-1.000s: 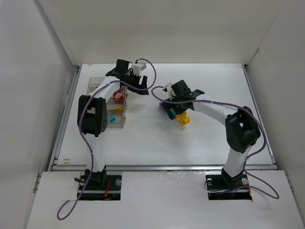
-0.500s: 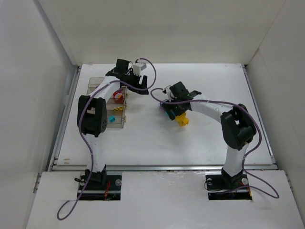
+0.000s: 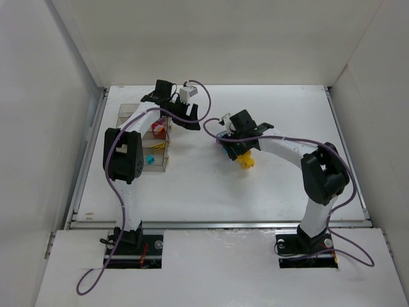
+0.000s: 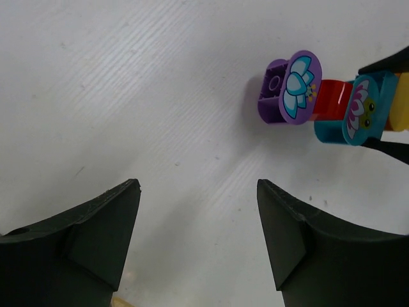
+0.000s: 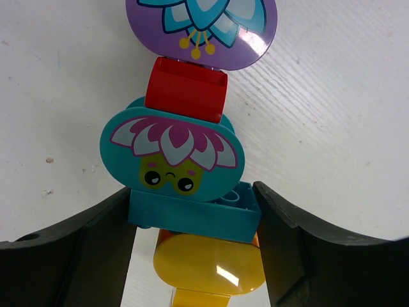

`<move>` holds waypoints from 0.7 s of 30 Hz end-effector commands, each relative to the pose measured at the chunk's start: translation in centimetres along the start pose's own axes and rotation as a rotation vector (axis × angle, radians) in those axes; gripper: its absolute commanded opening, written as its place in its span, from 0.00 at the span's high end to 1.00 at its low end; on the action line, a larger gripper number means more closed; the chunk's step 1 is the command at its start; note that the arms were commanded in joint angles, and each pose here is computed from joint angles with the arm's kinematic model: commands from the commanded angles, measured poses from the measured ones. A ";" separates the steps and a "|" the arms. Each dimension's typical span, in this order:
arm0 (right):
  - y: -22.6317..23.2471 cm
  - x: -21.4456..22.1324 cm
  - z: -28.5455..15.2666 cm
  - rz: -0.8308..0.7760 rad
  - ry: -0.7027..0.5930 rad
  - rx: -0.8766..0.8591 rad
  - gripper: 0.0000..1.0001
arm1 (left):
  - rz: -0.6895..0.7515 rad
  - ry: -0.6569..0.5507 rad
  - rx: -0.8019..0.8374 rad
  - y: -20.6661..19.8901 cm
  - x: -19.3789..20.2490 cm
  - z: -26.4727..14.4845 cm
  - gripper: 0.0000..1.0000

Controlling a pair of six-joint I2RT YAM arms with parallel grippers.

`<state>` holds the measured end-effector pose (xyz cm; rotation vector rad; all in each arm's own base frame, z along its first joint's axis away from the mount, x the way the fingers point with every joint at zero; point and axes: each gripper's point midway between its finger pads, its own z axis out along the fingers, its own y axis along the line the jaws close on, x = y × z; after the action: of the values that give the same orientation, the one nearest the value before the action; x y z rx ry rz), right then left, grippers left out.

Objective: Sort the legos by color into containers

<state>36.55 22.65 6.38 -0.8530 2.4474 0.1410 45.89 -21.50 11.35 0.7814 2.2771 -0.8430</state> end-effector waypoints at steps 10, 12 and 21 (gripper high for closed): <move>-0.2 -7.6 -7.7 -0.083 -0.362 -0.022 0.92 | 0.143 -0.136 0.469 -10.1 -5.3 -4.8 0.00; 0.0 -7.9 -7.8 -0.094 -0.377 -0.032 0.92 | 0.124 -0.148 0.489 -10.4 -5.7 -5.0 0.00; 1.1 -9.5 -8.3 -0.116 -0.411 -0.039 0.93 | 0.129 -0.160 0.433 -10.5 -6.9 -3.8 0.00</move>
<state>36.74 24.62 14.74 -0.8996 2.1456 0.2539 41.75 -26.89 19.45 0.9704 1.9859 -1.3350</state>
